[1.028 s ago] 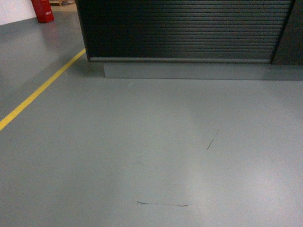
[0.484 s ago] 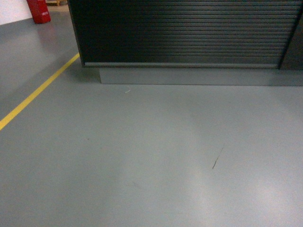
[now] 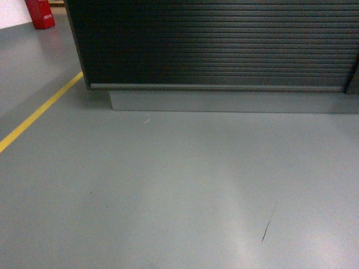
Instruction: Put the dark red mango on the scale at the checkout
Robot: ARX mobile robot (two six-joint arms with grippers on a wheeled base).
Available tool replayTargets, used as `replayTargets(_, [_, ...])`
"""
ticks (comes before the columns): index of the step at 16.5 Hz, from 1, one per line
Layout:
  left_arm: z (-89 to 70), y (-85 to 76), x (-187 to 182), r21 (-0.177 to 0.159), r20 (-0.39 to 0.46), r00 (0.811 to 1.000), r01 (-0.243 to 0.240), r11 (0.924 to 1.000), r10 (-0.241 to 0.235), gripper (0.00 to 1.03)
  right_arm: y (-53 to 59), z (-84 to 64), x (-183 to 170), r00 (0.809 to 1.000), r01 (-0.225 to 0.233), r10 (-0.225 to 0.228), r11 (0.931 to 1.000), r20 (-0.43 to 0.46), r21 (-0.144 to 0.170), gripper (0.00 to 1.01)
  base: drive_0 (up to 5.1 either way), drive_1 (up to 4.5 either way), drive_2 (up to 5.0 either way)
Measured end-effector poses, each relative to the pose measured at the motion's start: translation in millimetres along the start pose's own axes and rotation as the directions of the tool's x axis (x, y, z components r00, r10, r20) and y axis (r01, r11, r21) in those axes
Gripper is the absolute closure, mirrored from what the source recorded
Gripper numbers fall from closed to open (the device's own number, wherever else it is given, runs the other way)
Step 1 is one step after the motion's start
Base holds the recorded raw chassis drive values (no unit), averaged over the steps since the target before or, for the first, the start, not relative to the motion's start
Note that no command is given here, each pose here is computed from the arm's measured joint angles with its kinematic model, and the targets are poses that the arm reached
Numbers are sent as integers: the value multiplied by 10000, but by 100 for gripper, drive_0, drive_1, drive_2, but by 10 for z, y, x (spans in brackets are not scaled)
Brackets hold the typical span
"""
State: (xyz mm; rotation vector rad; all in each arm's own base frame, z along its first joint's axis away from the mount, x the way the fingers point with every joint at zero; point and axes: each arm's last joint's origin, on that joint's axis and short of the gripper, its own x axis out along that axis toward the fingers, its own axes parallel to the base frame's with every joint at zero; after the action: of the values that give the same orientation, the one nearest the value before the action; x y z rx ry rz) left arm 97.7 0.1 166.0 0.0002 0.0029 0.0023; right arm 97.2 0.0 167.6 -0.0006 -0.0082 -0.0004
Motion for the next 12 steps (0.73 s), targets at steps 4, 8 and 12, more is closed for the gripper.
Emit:
replayTargets(4, [0, -1, 0, 0, 0, 10000, 19, 10000, -19, 5, 0, -3, 0, 10000, 0, 0, 10000, -31, 0, 3, 12, 445, -421])
replayTargets(8, [2, 0, 0, 0, 19, 10000, 15, 10000, -15, 5, 0, -3, 0, 10000, 0, 0, 10000, -31, 0, 3, 9, 442, -425])
replayTargets(12, [0, -1, 0, 0, 4, 10000, 19, 10000, -19, 5, 0, -6, 0, 10000, 0, 0, 10000, -65, 0, 3, -1, 432, -435])
